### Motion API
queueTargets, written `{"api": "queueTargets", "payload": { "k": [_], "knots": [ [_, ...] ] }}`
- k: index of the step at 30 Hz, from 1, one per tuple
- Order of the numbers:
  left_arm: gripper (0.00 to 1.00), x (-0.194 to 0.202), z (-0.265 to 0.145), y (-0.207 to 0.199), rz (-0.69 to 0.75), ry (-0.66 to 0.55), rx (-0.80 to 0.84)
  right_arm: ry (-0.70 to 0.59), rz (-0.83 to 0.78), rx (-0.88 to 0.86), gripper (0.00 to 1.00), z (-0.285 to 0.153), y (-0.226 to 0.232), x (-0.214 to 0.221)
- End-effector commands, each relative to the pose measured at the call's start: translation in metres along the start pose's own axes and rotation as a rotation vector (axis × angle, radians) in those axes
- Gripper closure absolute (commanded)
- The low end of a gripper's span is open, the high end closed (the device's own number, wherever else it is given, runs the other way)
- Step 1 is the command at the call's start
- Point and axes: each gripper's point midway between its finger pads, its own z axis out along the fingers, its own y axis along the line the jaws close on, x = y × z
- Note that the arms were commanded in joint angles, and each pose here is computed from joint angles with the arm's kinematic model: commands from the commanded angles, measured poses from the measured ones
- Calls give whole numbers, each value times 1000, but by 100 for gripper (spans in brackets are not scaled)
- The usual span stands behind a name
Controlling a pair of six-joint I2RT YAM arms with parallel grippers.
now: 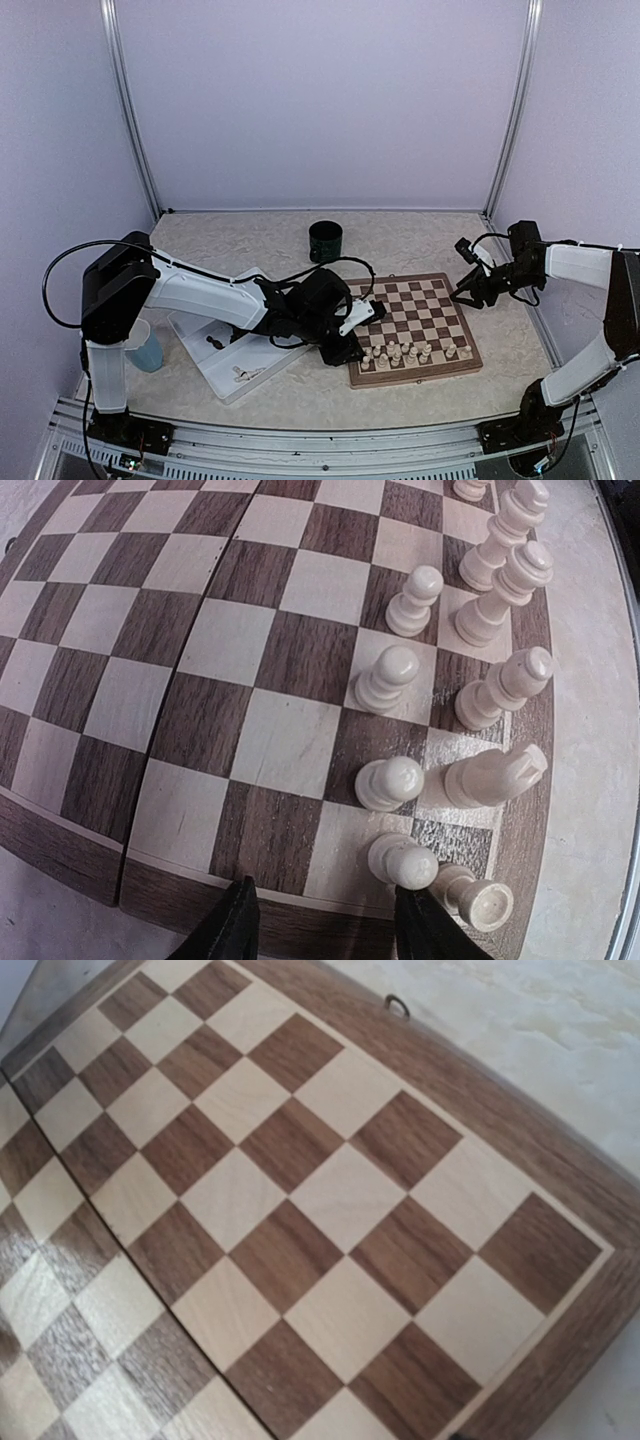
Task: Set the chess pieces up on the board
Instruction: Adjust the pawn at a2.
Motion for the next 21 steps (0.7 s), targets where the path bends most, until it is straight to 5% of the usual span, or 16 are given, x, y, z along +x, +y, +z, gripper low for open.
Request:
{"api": "queueTargets", "payload": {
  "k": [1,21],
  "knots": [
    [53,3,-1,-4,26,-23,33,0,10,-14,46,0,1,2],
    [51,-2,14,-9,125,-44,52,3,12,-16,46,1,1,3]
  ]
}}
